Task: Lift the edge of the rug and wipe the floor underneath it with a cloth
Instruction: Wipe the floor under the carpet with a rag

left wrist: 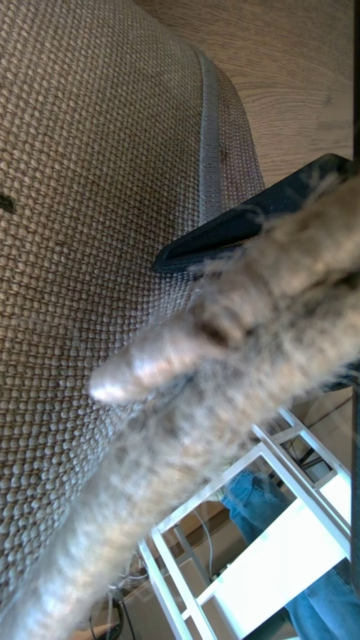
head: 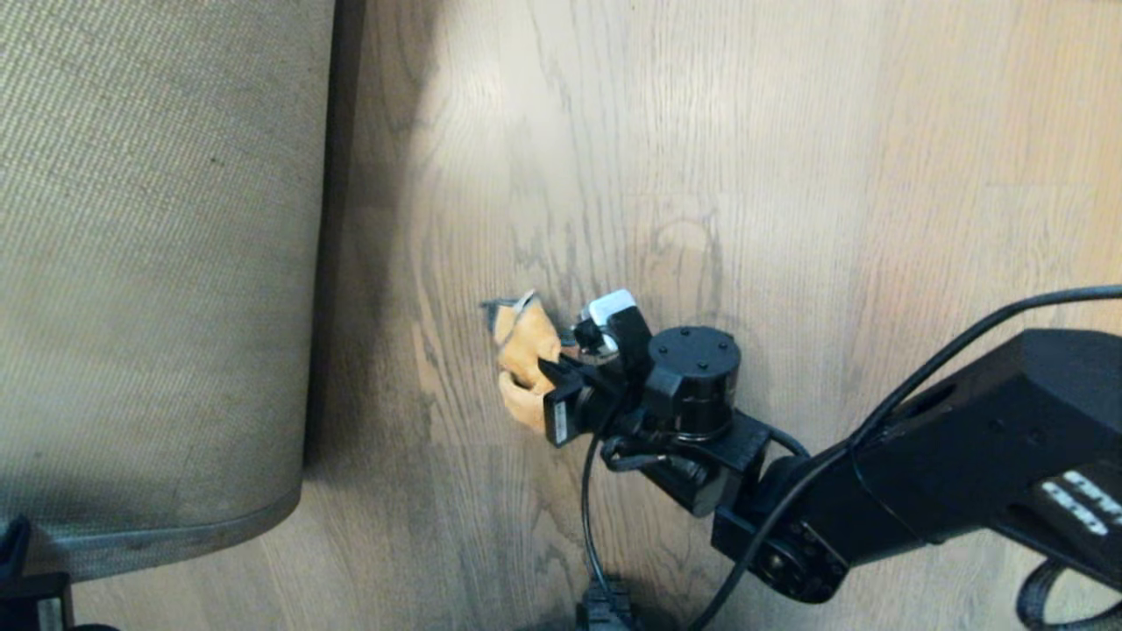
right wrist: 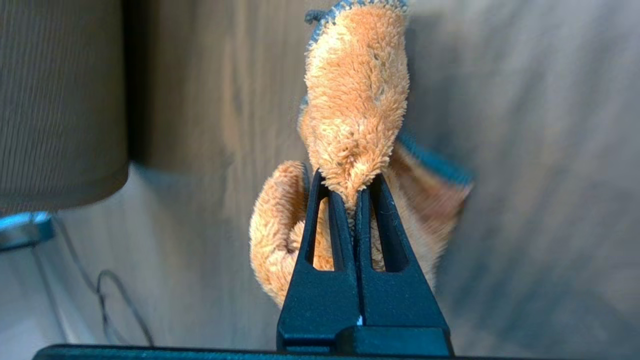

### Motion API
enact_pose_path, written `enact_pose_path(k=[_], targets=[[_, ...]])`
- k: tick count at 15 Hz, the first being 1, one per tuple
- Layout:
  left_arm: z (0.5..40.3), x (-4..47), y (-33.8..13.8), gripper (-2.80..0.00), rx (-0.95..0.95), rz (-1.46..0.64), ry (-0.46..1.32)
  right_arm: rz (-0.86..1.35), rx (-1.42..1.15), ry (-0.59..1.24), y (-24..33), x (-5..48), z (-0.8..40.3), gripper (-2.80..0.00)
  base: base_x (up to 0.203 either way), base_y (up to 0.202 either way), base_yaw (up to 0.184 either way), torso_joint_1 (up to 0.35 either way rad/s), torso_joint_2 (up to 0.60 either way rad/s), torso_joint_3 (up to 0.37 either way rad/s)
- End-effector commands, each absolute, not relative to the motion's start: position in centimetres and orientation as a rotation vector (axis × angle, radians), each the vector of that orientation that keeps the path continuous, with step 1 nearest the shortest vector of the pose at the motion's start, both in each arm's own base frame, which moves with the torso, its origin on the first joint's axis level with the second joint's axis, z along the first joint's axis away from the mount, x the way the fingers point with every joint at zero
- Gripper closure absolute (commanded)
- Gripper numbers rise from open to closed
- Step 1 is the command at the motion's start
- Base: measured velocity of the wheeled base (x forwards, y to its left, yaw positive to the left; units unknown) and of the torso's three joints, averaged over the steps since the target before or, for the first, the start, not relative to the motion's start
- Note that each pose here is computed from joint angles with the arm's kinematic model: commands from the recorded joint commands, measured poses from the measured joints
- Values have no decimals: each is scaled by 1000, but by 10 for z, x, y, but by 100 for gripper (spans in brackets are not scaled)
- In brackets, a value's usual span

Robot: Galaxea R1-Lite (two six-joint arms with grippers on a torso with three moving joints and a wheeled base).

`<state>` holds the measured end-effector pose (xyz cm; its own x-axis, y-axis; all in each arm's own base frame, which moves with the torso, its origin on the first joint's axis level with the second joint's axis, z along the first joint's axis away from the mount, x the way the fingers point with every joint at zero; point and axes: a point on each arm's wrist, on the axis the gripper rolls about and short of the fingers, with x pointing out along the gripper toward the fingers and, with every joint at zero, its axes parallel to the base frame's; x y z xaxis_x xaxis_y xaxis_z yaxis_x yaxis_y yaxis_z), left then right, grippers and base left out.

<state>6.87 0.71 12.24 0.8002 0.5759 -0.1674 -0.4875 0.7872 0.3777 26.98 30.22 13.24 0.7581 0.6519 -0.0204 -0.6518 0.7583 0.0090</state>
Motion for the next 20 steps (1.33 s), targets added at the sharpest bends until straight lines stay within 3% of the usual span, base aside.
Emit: enact_pose_path(k=[1, 9, 20], targets=[[123, 69, 7, 0, 327, 581, 279, 675, 27, -28, 283, 270, 157, 0, 0, 0, 0, 0, 0, 0], [122, 70, 6, 0, 334, 571, 284, 570, 49, -93, 213, 250, 210, 0, 0, 0, 0, 0, 0, 0], [122, 71, 6, 0, 338, 570, 290, 408, 44, -117, 132, 218, 231, 0, 0, 0, 0, 0, 0, 0]])
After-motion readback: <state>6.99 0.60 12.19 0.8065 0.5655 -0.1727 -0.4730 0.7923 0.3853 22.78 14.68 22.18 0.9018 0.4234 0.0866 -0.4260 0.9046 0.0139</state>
